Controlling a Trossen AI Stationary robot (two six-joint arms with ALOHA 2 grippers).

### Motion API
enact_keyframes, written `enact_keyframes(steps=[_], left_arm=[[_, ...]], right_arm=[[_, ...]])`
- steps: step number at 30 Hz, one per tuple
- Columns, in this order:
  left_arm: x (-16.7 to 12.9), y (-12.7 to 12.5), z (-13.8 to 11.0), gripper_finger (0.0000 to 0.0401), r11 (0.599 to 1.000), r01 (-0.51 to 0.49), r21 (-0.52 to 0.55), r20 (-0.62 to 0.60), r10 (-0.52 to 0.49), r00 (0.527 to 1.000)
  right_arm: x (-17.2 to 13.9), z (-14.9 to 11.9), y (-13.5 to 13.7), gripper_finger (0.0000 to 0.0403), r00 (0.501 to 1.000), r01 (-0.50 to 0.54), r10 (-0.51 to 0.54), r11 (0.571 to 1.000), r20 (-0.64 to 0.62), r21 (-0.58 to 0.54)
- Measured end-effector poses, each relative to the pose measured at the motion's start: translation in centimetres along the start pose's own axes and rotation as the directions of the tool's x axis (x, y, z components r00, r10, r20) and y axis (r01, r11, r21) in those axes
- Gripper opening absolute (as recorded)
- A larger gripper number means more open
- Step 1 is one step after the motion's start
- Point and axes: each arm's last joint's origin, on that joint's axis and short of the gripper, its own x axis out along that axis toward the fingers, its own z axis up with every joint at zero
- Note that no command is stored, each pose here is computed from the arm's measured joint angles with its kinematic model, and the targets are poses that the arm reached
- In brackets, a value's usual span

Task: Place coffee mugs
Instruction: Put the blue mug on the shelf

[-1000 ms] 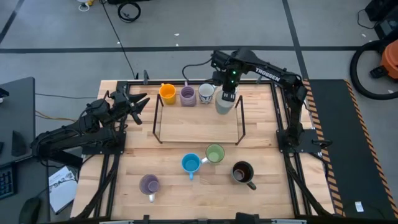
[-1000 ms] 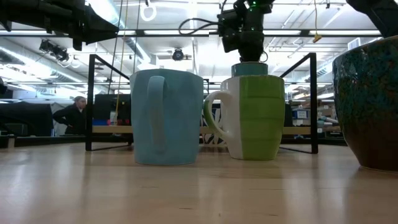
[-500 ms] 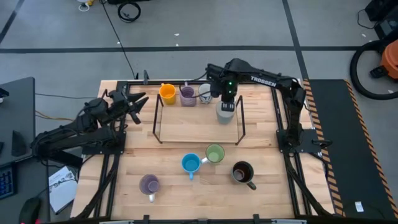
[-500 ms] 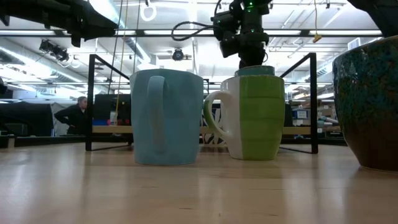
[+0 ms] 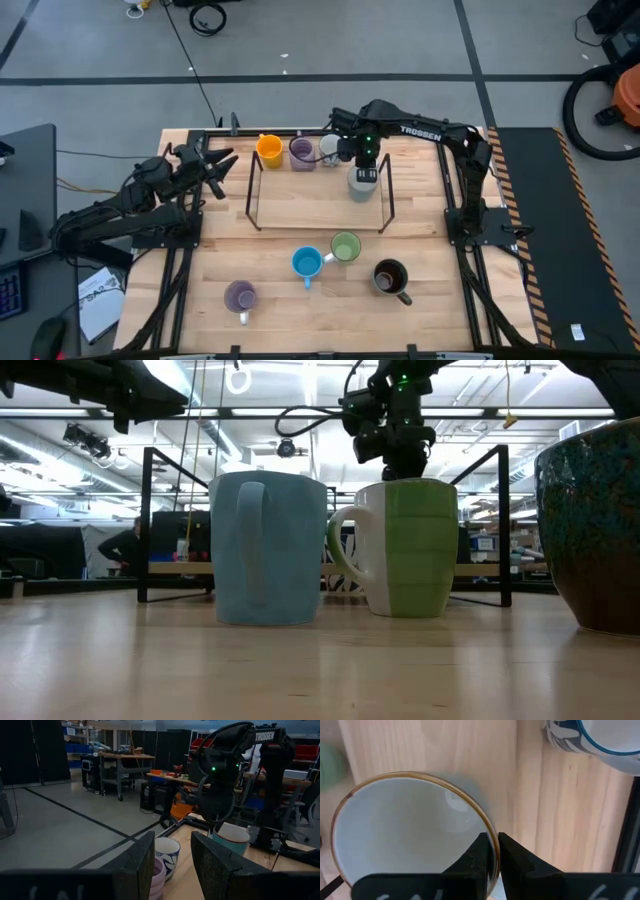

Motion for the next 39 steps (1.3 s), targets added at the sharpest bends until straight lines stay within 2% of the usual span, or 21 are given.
enact_keyframes(steps=[22, 39], left_arm=[[0.0, 0.0, -0.2, 0.0135, 1.000, -0.002, 0.004, -0.018, 0.002, 1.000], [0.0, 0.0, -0.2, 0.0135, 1.000, -0.001, 0.005, -0.019, 0.002, 1.000]], right_arm=[[0.0, -0.2, -1.0, 0.0049, 1.000, -0.002, 0.002, 1.000, 0.021, 0.018], [-0.2, -0.2, -1.1, 0.0114, 1.000, 0.028, -0.028, 0.999, 0.011, 0.018]])
